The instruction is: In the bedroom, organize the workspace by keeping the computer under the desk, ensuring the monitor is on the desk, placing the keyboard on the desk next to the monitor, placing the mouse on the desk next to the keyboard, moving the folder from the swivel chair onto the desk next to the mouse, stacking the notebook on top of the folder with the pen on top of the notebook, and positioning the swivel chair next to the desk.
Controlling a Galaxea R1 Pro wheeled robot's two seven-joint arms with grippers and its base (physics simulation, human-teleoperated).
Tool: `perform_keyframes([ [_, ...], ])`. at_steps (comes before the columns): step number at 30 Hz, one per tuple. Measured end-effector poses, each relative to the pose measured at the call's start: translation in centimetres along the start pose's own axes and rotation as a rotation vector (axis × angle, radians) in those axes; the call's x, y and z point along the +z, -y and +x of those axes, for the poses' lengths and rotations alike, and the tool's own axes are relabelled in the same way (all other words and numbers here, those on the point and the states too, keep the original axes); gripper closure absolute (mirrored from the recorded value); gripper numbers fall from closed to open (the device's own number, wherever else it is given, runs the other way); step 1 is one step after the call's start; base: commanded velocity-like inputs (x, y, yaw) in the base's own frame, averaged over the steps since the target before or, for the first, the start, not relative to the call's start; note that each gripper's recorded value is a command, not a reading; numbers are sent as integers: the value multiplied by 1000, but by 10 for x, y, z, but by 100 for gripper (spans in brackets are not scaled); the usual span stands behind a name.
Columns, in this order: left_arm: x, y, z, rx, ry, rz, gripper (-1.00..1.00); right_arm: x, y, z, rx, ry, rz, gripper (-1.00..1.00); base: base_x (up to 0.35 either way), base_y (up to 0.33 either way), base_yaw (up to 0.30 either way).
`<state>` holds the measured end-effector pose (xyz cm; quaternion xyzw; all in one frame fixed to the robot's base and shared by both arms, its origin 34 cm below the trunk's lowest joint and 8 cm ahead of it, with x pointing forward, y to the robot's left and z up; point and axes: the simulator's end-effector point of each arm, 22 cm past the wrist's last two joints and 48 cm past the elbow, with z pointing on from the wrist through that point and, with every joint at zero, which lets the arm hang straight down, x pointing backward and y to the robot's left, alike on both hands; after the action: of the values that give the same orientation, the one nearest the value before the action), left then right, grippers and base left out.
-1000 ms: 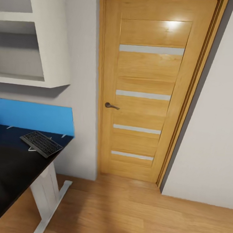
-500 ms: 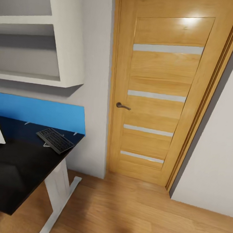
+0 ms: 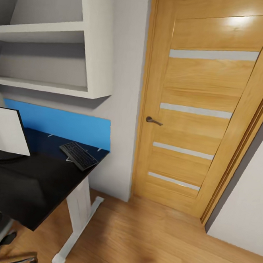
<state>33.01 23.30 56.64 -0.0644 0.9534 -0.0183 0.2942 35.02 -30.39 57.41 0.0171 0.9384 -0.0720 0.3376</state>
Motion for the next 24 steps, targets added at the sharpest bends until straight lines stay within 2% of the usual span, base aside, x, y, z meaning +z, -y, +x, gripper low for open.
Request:
perform_keyframes([
  [5,-1,1,4,1,-8,1,-100,0,-1,0,4,0,0,-100,0,-32,83],
  [9,-1,0,5,0,-11,-2,-100,-1,-2,1,3,0,-2,-100,0,-244,22],
  [13,-1,-4,6,-4,-12,-10,-100,-1,-5,1,-2,-4,-8,-100,0,-205,229],
  [24,-1,-8,5,-10,-9,-18,-100,-1,-5,2,-7,-8,-11,-100,0,-16,281],
])
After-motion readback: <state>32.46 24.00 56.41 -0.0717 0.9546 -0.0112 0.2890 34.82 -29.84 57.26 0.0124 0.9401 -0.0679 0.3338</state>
